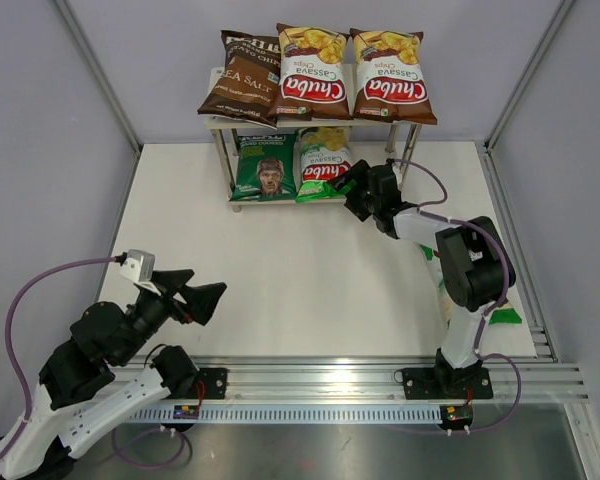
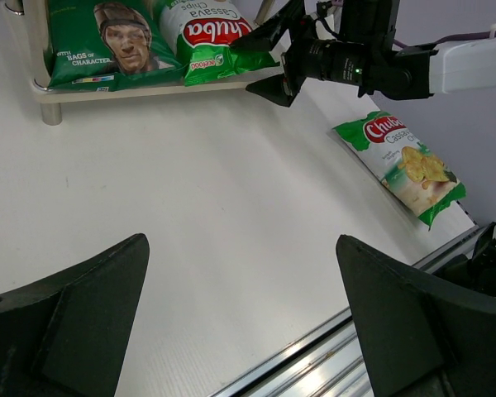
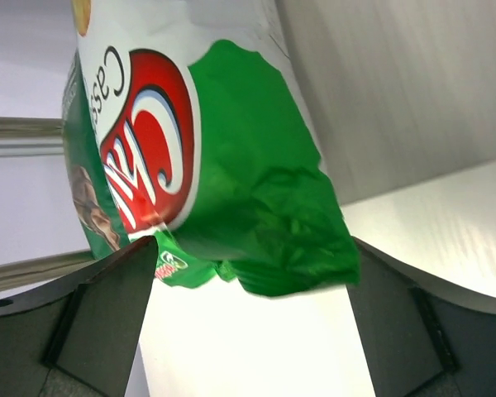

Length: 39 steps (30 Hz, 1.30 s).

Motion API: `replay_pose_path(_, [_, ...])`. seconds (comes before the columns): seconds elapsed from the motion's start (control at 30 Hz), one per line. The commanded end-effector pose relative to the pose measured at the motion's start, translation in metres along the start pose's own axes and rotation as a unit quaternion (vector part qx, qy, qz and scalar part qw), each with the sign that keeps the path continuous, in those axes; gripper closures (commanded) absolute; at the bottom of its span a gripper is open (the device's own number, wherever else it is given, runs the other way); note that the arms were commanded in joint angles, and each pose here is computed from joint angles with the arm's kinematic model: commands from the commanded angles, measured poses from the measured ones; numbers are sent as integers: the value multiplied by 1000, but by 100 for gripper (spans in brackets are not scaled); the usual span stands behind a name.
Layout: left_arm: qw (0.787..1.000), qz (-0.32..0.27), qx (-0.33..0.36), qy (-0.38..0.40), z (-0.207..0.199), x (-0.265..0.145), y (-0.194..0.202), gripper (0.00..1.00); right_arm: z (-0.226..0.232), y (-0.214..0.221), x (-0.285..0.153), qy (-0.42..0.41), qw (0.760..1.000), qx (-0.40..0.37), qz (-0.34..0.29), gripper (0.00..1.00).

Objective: Place and organize the chips bags onto the shelf

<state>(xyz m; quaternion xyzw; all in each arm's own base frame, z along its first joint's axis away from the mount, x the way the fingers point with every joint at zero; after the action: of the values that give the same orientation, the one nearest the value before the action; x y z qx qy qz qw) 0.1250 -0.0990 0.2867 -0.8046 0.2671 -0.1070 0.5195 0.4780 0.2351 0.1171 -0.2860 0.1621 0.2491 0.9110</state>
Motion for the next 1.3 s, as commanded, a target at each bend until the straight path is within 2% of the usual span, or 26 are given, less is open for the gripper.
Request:
replay_pose_path(0.0, [1000,-18,0,20,-8,0,-8,1,1,-15,-23,23,999,-32,-19,1])
replay_pose_path(0.2, [1000,-14,-4,-2,-2,4,-8,1,13,-22,-64,6,997,-68,-30,1])
replay_pose_path(0.4, [998,25,-21,-54,4,24,4,1,16,-27,-125,3,990,-137,-39,1])
replay_pose_path(0.5, [997,51,-39,-52,-4,42,16,1,2,-34,-161,41,981,-181,-53,1])
replay_pose_path(0.63, [995,71,-69,-8,-29,70,29,1,-30,-49,-206,128,962,-229,-74,1])
replay_pose_path(0.8, [987,108,-114,18,-51,108,52,1,-51,-57,-257,172,947,-260,-82,0])
replay_pose_path(1.03, [972,159,-171,38,-80,157,87,1,-69,-66,-320,211,935,-248,-140,0])
replay_pose_path(1.13, [966,167,-190,57,-102,175,91,1,-59,-56,-339,168,946,-239,-137,1])
replay_pose_path(1.17, [962,188,-192,48,-103,188,108,1,-54,-56,-349,149,950,-233,-147,1])
replay_pose_path(1.23, [958,192,-200,72,-125,203,108,1,-47,-53,-361,128,955,-225,-147,1])
replay_pose_path(1.27, [955,208,-203,63,-127,215,122,1,-42,-54,-371,114,956,-221,-158,0])
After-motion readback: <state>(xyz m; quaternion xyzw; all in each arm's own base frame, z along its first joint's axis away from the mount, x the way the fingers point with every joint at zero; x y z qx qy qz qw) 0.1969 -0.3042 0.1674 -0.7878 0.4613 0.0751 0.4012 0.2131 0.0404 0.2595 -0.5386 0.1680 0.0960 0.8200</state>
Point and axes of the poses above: each gripper's point midway between its finger pads, its own x axis out along the fingers, its own z axis along the line the jaws close on, y = z × x, the point moved 1 cm from there along -x, back along the fingers, and after that the axes turned 4 degrees about -x, right-handed, at the moved point
